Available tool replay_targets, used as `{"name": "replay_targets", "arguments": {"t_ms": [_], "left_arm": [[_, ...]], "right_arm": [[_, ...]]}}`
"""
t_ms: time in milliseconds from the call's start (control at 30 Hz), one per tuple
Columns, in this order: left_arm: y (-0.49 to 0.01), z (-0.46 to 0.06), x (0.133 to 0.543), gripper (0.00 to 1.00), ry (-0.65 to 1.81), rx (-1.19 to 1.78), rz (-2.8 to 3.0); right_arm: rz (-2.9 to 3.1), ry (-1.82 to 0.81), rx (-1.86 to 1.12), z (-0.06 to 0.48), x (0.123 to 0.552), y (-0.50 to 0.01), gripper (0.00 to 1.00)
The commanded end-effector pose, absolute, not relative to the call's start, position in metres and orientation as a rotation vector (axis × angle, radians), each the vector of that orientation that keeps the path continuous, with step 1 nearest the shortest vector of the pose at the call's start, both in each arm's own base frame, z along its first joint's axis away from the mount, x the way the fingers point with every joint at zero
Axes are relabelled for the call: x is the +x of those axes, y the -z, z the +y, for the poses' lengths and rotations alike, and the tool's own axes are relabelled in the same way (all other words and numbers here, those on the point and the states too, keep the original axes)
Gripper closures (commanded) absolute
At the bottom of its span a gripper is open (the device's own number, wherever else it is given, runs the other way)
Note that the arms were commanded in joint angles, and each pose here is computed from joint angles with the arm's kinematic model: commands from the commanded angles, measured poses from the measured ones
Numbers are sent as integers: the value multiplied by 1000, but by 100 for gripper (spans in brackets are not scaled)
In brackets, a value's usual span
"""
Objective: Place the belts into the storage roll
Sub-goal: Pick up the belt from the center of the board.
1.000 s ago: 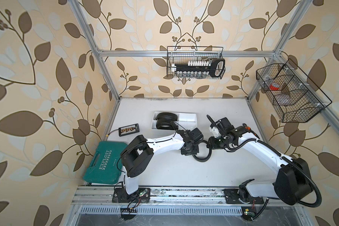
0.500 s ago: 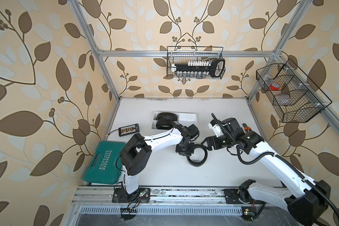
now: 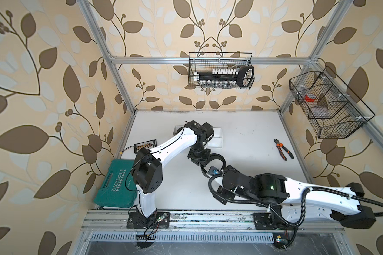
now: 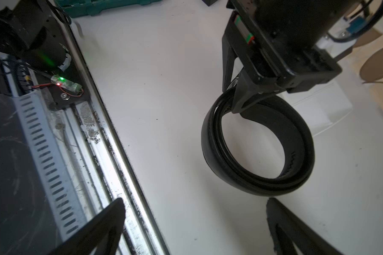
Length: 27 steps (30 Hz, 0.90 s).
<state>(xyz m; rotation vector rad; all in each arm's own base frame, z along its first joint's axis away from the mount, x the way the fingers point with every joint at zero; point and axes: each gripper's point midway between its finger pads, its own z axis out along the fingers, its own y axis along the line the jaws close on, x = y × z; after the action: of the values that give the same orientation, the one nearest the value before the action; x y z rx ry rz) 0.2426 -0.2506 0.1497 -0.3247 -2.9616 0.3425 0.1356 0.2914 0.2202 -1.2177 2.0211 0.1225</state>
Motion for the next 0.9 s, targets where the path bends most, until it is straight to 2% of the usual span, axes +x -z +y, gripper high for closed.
{"name": "replay_targets", "arguments": {"t_ms": [0,200,500,733,867], "left_arm": [[-169,-238,230,100,-337,-370,-2904],[-170,-236,228,100,-369,-358,-2875],[-168,-239,222,100,-430,-355,-2834],[-167,-241,218,100,-458,-359,-2814],[-167,-241,215,100,-464,-364,-2805]], "right_arm": [[1823,319,-1261,287,158,-232,1],[1642,708,-1361,302,172,-219,1],[1428,925,-1486,324,184,-205,2],[1403,1007,-1555,323,193,-187,12],[1415,1024,-1557,319,199,-185,22]]}}
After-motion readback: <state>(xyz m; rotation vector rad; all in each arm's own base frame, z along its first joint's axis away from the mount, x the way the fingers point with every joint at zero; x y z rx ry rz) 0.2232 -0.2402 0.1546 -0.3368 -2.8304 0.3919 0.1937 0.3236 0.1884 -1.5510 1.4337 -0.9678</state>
